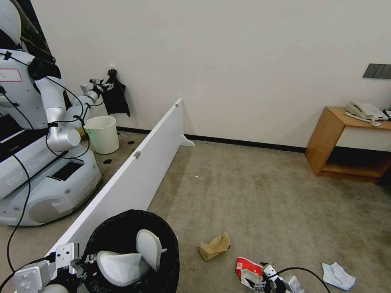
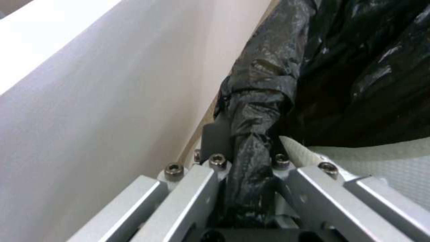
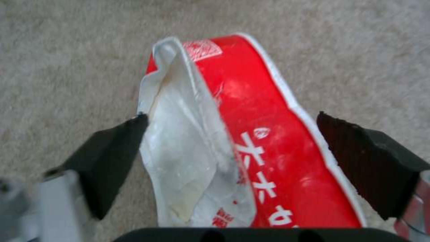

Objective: Pick up the trash bin, then pick up the garbage from the floor and place it into the trash bin.

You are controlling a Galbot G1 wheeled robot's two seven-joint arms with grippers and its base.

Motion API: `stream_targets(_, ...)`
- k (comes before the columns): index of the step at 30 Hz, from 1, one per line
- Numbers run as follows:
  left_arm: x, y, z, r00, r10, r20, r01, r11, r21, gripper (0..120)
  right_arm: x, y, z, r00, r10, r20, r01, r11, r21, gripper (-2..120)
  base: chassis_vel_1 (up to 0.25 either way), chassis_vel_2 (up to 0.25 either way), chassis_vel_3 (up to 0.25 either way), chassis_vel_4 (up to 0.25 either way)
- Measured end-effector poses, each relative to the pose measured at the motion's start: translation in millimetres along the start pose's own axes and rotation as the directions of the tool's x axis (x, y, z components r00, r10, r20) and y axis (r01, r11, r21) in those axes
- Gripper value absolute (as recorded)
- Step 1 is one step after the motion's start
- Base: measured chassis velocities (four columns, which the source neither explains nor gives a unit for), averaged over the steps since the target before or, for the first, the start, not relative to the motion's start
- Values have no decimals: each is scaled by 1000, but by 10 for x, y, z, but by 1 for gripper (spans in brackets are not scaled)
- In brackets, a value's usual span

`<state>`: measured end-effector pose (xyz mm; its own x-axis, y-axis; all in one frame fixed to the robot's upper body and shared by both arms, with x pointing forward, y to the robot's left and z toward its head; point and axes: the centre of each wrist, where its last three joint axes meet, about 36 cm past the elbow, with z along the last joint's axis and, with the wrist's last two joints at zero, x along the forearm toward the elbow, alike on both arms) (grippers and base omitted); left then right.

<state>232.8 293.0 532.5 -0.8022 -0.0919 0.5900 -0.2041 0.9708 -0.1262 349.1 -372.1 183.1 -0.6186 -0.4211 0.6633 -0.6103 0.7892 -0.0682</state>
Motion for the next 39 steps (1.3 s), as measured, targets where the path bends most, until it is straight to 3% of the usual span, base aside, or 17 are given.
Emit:
stream_targets(25, 1, 10, -12, 1000, 0, 1, 0, 1000, -5, 1, 15, -37, 110, 999, -21, -26, 20, 1000, -14, 3, 0, 0, 0, 0)
stream_targets(31, 1, 8, -12, 1000, 1, 1, -1, 1000, -5, 1, 47, -67, 53, 1000, -16, -12, 16, 1000, -6, 0, 0, 0, 0, 0)
stream_targets(39, 0, 3, -5, 1000, 8, -6, -8, 1000, -2, 1, 291, -253, -236, 993, 46, 106, -48, 999, 13, 0, 0, 0, 0, 0)
